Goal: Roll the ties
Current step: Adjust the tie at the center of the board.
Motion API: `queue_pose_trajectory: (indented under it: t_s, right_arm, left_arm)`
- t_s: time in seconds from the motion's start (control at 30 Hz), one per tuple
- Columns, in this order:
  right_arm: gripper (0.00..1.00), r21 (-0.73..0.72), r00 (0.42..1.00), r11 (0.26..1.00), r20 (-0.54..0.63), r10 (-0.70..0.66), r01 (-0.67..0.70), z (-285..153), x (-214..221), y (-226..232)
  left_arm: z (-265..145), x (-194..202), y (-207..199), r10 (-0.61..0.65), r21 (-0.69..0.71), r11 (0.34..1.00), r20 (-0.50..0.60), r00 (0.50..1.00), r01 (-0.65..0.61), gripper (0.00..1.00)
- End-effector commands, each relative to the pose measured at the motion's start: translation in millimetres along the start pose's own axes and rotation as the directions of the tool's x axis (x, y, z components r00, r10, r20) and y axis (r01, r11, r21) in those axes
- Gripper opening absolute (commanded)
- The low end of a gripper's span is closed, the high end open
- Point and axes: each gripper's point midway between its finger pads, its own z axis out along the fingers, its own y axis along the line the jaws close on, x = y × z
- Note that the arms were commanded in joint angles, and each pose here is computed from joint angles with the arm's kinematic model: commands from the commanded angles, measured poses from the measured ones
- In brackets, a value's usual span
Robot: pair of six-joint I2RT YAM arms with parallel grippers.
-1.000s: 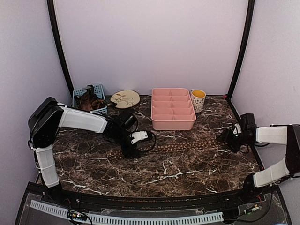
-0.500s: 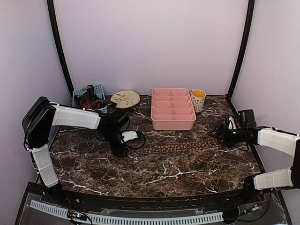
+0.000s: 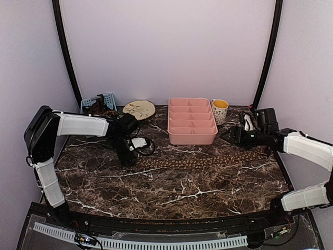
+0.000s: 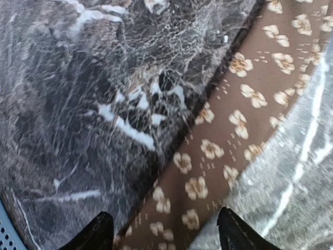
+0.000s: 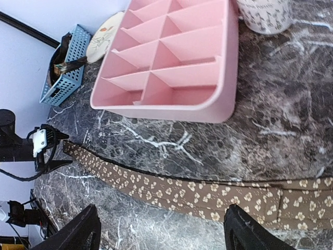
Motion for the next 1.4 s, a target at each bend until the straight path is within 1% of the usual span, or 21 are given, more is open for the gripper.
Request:
queue_pose_trajectory:
  t_s: [0.0,0.03,0.07,0.1,0.17,0.2,0.23,0.27,0.33,0.4,0.47,0.5,0.6,0.63,0.7,0.73,0.9,1.07,1.17,1.27,1.37]
  right_arm:
    - [0.82,0.002,0.980,0.986,0.113,-0.166,0.166,-4.7,-39.9,38.6]
    - [0.84,0.001,0.971,0.979,0.133,-0.200,0.202,-6.6,-46.6,49.5]
    - [0.89,-0.002,0.962,0.973,0.152,-0.227,0.230,-9.0,-53.4,58.2]
    - [0.93,-0.014,0.952,0.967,0.176,-0.249,0.255,-12.2,-61.6,67.3]
    - [0.99,-0.076,0.944,0.963,0.234,-0.233,0.257,-19.3,-74.9,86.2]
    - [0.97,-0.105,0.944,0.967,0.266,-0.196,0.230,-24.2,-82.2,93.2]
    - [0.97,-0.129,0.942,0.969,0.293,-0.165,0.210,-28.5,-88.0,98.9]
    - [0.97,-0.155,0.937,0.970,0.325,-0.129,0.188,-33.2,-94.0,103.7]
    - [0.97,-0.193,0.933,0.968,0.350,-0.085,0.160,-37.2,-98.4,107.1]
    - [0.97,-0.261,0.939,0.946,0.330,-0.099,0.191,-35.8,-94.6,118.5]
    - [0.97,-0.318,0.952,0.928,0.291,-0.100,0.194,-29.9,-87.5,125.2]
    - [0.97,-0.346,0.957,0.920,0.274,-0.092,0.187,-27.5,-83.6,127.0]
    - [0.97,-0.440,0.974,0.883,0.212,-0.076,0.164,-18.4,-65.1,132.1]
    - [0.97,-0.468,0.979,0.870,0.194,-0.070,0.155,-16.1,-59.5,133.9]
    - [0.97,-0.498,0.987,0.857,0.146,-0.064,0.129,-6.8,-44.9,133.6]
    - [0.97,-0.499,0.990,0.858,0.128,-0.064,0.120,-2.0,-39.5,132.5]
    - [0.97,-0.491,0.997,0.868,0.041,-0.059,0.071,22.5,-12.2,128.8]
    - [0.97,-0.494,0.998,0.869,-0.036,-0.043,0.020,47.0,11.4,131.9]
    - [0.97,-0.509,0.997,0.861,-0.068,-0.035,-0.004,57.6,20.1,135.4]
    - [0.97,-0.507,0.995,0.862,-0.096,-0.035,-0.019,67.5,27.5,136.1]
    - [0.97,-0.495,0.992,0.868,-0.119,-0.036,-0.028,76.5,34.7,135.5]
  left_arm:
    - [-89.7,-15.8,15.4,-0.141,-0.068,0.985,0.222,0.965,0.159,0.96]
    - [-110.0,-22.9,19.3,-0.174,-0.076,0.976,0.305,0.936,0.206,0.98]
    - [-133.6,-36.0,25.8,-0.206,-0.078,0.962,0.420,0.884,0.261,0.99]
    - [-156.6,-44.6,31.7,-0.236,-0.075,0.944,0.527,0.817,0.321,0.99]
    - [-195.3,-54.8,43.2,-0.311,-0.017,0.888,0.713,0.628,0.460,0.99]
    - [-205.0,-57.5,40.1,-0.342,0.050,0.875,0.767,0.543,0.481,0.99]
    - [-211.3,-59.3,36.5,-0.379,0.117,0.861,0.796,0.472,0.494,0.99]
    - [-213.5,-60.7,34.0,-0.422,0.179,0.843,0.805,0.416,0.508,0.99]
    - [-212.5,-62.3,34.3,-0.502,0.274,0.804,0.788,0.355,0.528,0.99]
    - [-212.0,-64.5,30.7,-0.574,0.375,0.779,0.749,0.330,0.503,0.99]
    - [-214.6,-69.9,15.0,-0.616,0.499,0.775,0.733,0.288,0.388,0.99]
    - [-209.0,-68.6,10.8,-0.647,0.548,0.756,0.710,0.279,0.359,0.99]
    - [-185.4,-63.7,8.3,-0.738,0.668,0.675,0.607,0.295,0.313,0.99]
    - [-175.6,-57.7,10.0,-0.771,0.704,0.637,0.569,0.287,0.315,0.99]
    - [-168.9,-50.7,16.3,-0.818,0.766,0.575,0.524,0.238,0.287,0.97]
    - [-158.7,-47.3,22.0,-0.841,0.784,0.541,0.494,0.221,0.306,0.96]
    - [-119.5,-46.1,14.9,-0.878,0.830,0.465,0.387,0.281,0.309,0.91]
    - [-92.4,-43.6,11.2,-0.897,0.840,0.422,0.330,0.295,0.342,0.91]
    - [-71.9,-37.1,4.6,-0.917,0.848,0.371,0.269,0.295,0.379,0.91]
    - [-48.0,-26.1,-2.0,-0.937,0.842,0.318,0.210,0.278,0.436,0.91]
    - [-18.3,-13.0,-6.8,-0.952,0.809,0.269,0.143,0.270,0.522,0.91]
